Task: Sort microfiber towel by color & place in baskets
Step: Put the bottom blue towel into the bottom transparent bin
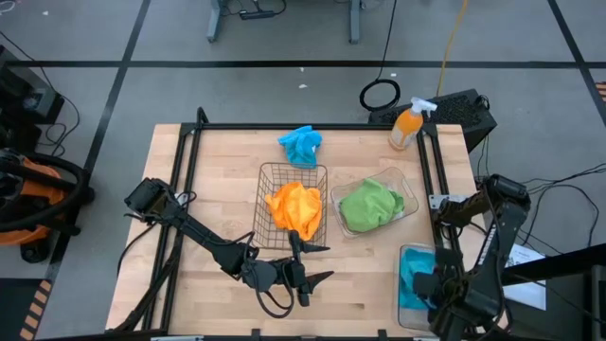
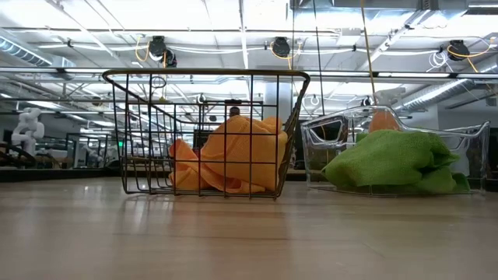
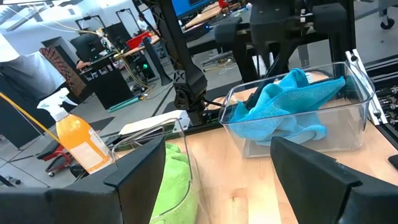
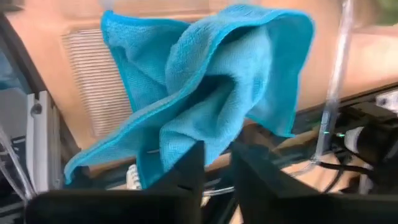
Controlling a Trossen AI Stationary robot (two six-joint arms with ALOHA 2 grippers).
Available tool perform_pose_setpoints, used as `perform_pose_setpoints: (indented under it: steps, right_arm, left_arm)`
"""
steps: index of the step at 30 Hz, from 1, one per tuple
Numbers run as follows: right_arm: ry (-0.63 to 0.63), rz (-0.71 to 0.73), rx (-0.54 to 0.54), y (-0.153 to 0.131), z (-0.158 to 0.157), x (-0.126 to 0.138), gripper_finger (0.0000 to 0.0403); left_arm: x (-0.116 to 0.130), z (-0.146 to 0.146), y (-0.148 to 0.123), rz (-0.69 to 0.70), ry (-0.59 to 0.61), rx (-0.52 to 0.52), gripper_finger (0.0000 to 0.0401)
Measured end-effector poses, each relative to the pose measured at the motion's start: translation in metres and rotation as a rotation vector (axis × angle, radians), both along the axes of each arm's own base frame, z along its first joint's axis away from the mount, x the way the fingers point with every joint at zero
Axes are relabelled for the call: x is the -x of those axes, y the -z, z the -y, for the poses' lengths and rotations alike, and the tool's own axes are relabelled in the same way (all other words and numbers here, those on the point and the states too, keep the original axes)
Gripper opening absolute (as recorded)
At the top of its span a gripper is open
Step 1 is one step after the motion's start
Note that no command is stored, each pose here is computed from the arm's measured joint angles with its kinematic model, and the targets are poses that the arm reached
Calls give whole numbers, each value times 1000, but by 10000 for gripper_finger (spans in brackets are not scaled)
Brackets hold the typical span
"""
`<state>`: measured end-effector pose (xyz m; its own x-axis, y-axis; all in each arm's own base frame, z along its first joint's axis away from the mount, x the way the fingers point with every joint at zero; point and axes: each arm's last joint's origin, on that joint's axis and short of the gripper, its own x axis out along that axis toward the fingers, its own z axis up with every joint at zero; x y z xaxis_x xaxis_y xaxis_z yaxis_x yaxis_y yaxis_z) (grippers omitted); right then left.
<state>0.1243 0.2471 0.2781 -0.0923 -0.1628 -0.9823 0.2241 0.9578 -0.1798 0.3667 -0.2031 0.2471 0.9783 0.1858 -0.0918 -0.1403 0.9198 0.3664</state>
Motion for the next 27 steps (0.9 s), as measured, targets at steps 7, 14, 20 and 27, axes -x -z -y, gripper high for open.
perform_pose_setpoints:
  steps: [7,14,20,27]
  right_arm:
    - [8,18,-6,41,-1,5,13]
    - [6,48,-69,90,3,7,3]
    - [14,87,-86,105,6,8,1]
    - [43,107,-134,84,2,5,5]
  left_arm:
    - [0,-1,0,-1,-2,-8,296]
    - [-2,-5,-1,-11,-15,-80,296]
    - [-3,-8,-5,7,-82,-157,296]
    - [6,-21,-28,-33,-89,-265,296]
